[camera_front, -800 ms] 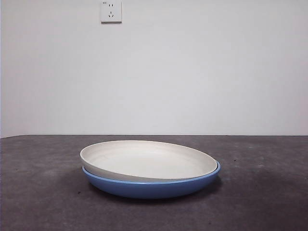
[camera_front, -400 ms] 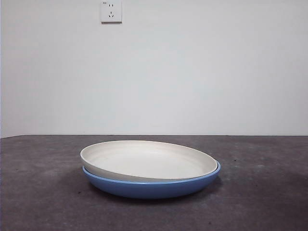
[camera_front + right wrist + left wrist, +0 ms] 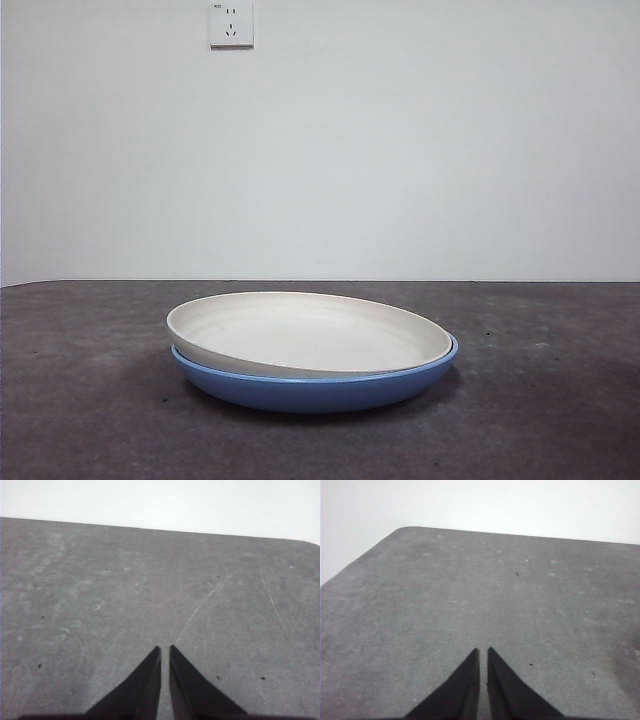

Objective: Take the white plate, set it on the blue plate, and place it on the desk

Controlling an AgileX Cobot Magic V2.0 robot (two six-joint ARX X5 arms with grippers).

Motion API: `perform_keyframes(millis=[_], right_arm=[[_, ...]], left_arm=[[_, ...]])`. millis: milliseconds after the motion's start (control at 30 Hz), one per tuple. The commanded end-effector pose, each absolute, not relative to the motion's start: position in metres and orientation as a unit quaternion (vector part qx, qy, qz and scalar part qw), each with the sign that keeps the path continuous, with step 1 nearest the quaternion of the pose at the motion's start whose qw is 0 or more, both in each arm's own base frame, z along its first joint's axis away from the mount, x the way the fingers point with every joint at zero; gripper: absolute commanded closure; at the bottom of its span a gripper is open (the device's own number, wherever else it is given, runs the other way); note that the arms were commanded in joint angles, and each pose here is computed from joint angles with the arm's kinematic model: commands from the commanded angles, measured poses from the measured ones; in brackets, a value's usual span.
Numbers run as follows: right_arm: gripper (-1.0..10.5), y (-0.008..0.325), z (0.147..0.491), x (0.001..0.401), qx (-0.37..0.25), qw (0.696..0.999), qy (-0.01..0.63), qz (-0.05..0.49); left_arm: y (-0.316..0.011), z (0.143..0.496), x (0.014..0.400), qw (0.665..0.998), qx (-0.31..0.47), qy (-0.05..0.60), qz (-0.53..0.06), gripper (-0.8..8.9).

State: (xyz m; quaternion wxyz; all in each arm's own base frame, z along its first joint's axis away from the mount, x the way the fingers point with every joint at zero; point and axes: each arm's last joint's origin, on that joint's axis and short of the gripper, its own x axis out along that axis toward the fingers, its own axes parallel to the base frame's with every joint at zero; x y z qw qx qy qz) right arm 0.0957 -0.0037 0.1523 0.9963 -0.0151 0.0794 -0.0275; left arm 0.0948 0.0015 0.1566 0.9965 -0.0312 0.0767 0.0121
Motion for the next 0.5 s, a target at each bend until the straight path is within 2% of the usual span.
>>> perform_keyframes(millis=[33, 500], right_arm=[[9.2, -0.0036, 0.1495, 0.0957, -0.021, 0.996, 0.088, -0.025], [9.2, -0.0037, 0.152, 0.0961, -0.021, 0.997, 0.075, -0.027]], left_arm=[[0.0014, 0.1492, 0.0956, 0.995, -0.03, 0.09, 0.013, 7.87], [0.0014, 0.1492, 0.0956, 0.995, -0.03, 0.09, 0.013, 7.87]])
